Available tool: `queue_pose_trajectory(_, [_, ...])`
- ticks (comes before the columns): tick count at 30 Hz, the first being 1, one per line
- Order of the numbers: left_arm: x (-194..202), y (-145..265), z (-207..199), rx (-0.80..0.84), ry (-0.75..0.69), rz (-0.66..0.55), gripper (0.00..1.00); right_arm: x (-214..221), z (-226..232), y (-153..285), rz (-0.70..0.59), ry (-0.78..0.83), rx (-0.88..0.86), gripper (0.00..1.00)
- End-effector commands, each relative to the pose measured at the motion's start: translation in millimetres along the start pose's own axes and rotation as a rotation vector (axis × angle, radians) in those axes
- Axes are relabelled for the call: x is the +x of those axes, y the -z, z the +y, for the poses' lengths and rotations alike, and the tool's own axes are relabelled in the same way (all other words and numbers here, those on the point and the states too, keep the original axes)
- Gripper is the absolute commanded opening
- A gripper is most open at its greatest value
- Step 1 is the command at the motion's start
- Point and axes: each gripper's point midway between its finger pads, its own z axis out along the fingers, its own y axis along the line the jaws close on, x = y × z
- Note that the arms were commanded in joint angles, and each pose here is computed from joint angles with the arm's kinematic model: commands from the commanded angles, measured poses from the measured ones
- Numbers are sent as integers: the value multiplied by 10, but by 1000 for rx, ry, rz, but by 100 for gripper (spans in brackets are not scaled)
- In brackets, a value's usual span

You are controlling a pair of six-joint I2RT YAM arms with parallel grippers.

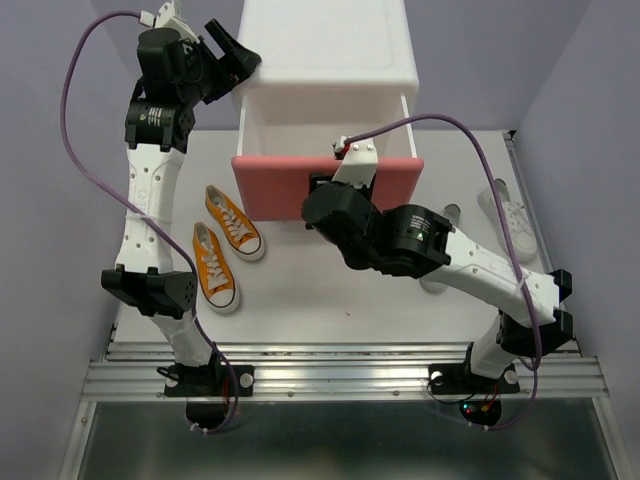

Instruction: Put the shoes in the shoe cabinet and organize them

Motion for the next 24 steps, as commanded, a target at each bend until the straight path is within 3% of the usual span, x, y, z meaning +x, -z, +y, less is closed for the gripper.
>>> queue_pose_trajectory(1, [604,-94,830,-289,-36,191,93,271,224,426,122,-133,-117,1])
queue_pose_trajectory(11, [636,-125,885,-317,-24,166,93,498,230,662,206,-168,-157,1])
queue_pose_trajectory(24, [622,-128,931,-337,-23,136,93,609,30,935,300,-45,-162,1])
